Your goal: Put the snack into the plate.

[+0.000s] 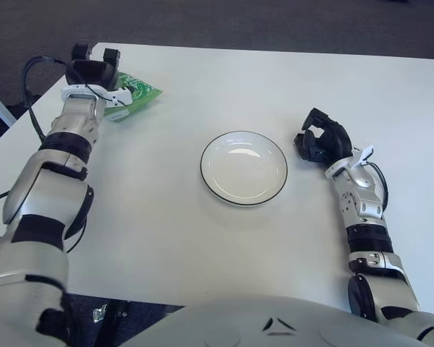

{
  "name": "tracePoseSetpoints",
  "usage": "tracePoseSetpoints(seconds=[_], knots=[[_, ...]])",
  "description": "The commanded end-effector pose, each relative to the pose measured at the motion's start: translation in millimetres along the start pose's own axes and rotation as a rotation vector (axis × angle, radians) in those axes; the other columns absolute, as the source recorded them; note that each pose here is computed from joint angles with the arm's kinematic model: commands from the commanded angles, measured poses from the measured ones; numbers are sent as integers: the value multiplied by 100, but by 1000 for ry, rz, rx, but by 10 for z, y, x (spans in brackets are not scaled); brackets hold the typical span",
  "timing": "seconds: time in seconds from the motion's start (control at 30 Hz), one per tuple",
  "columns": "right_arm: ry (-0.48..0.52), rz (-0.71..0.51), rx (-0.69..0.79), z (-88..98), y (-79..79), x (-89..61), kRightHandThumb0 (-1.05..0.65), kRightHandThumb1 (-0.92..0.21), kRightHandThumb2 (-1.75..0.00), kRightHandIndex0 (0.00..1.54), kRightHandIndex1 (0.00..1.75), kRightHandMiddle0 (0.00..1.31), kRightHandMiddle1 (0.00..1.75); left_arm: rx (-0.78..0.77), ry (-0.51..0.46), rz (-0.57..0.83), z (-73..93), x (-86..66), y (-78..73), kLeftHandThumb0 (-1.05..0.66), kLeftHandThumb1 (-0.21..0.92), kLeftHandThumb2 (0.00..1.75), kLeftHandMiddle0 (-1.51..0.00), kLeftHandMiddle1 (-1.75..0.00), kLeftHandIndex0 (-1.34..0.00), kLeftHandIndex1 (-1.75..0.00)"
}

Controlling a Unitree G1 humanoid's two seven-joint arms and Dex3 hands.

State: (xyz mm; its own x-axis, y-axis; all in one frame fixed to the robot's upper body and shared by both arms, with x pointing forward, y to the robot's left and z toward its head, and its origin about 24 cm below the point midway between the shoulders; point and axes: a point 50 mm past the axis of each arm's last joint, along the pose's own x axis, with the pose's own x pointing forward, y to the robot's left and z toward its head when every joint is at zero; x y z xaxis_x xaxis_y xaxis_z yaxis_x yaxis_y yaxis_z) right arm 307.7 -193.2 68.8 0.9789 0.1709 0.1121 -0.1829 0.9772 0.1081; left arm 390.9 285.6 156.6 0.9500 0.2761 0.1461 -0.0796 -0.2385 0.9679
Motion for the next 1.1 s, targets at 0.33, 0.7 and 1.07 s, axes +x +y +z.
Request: tracePoseSetpoints(seconds=[0.33, 0.7, 1.07], knots=[[110, -32, 37, -279, -14, -183, -47, -37, -126, 127, 175, 58, 175, -139, -5, -267, -25, -39, -225, -105, 92, 129, -3, -1, 0, -31], [116, -31, 42, -277, -7, -188, -46, -37, -125, 127, 175, 57, 175, -256, -26, -371, -20, -61, -284, -105, 92, 134, -5, -2, 0, -39], [114, -25, 42, -268, -5, -191, -46, -38, -124, 127, 175, 57, 175, -491, -118, -436, 100, -159, -402, -105, 92, 125, -12, -5, 0, -32]])
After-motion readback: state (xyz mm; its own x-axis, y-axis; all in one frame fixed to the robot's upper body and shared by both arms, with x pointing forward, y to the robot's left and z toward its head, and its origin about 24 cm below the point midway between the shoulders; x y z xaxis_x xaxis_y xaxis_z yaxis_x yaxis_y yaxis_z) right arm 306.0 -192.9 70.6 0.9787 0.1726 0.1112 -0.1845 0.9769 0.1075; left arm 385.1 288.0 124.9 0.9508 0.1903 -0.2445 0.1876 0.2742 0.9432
